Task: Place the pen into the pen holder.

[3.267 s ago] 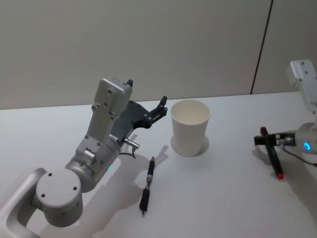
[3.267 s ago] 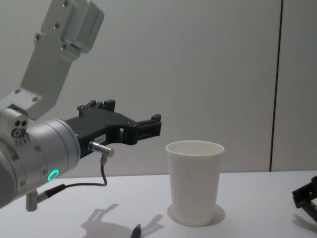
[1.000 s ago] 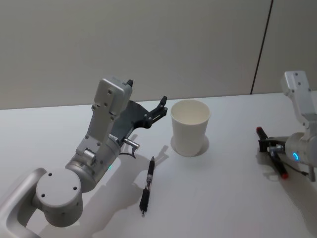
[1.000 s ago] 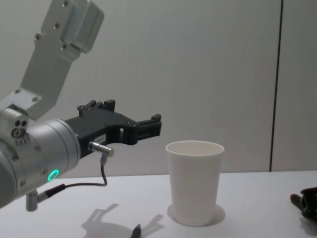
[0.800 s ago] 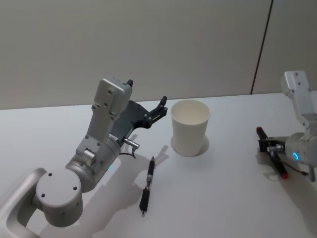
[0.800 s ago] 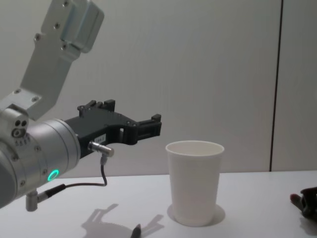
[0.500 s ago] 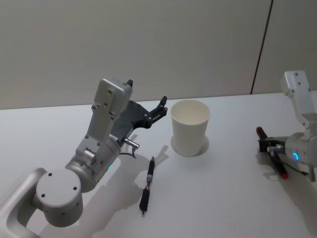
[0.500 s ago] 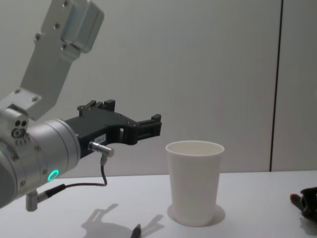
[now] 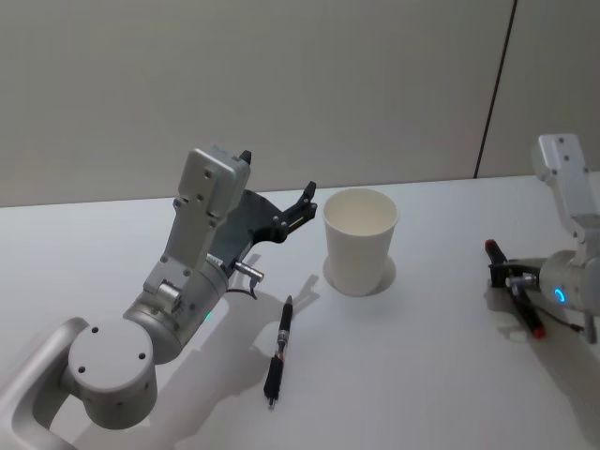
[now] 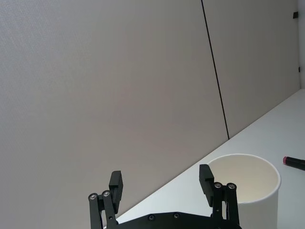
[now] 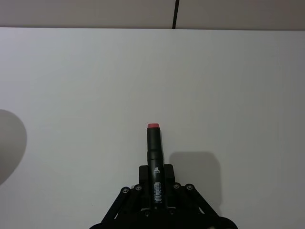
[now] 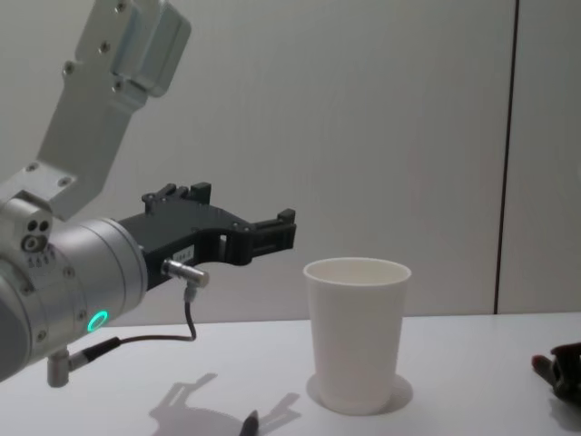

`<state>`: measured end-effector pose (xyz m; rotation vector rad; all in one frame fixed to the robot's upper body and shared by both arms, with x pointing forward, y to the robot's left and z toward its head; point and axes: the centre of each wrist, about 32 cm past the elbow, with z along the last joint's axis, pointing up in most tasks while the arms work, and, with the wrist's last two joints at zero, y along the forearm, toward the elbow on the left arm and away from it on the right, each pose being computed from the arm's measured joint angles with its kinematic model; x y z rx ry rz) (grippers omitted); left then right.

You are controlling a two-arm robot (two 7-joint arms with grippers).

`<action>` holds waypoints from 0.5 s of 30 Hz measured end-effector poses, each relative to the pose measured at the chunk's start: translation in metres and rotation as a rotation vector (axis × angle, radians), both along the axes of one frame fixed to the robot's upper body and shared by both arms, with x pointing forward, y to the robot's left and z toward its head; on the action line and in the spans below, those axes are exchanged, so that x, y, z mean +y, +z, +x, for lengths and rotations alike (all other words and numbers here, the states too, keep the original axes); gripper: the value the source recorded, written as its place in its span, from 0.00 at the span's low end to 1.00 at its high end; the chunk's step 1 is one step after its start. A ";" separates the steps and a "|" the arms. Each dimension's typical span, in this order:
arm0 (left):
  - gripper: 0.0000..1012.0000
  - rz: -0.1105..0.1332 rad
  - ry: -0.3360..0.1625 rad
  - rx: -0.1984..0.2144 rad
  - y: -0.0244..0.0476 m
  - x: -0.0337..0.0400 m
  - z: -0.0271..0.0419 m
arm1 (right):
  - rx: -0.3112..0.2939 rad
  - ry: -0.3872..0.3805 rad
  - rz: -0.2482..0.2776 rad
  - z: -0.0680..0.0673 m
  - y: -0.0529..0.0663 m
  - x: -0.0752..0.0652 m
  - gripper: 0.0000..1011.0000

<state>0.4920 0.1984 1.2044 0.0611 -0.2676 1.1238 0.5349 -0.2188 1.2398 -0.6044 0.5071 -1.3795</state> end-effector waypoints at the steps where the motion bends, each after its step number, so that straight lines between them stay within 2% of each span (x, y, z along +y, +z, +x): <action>1: 0.99 0.000 0.000 0.000 0.0000 0.0000 0.0000 | 0.000 0.000 0.000 0.000 0.000 0.000 0.17; 9: 0.99 0.000 0.000 0.000 0.0000 0.0000 0.0000 | -0.008 0.007 0.001 0.000 0.001 0.000 0.17; 15: 0.99 0.000 0.000 0.000 0.0000 0.0000 0.0000 | -0.054 0.028 0.011 0.001 0.003 0.002 0.17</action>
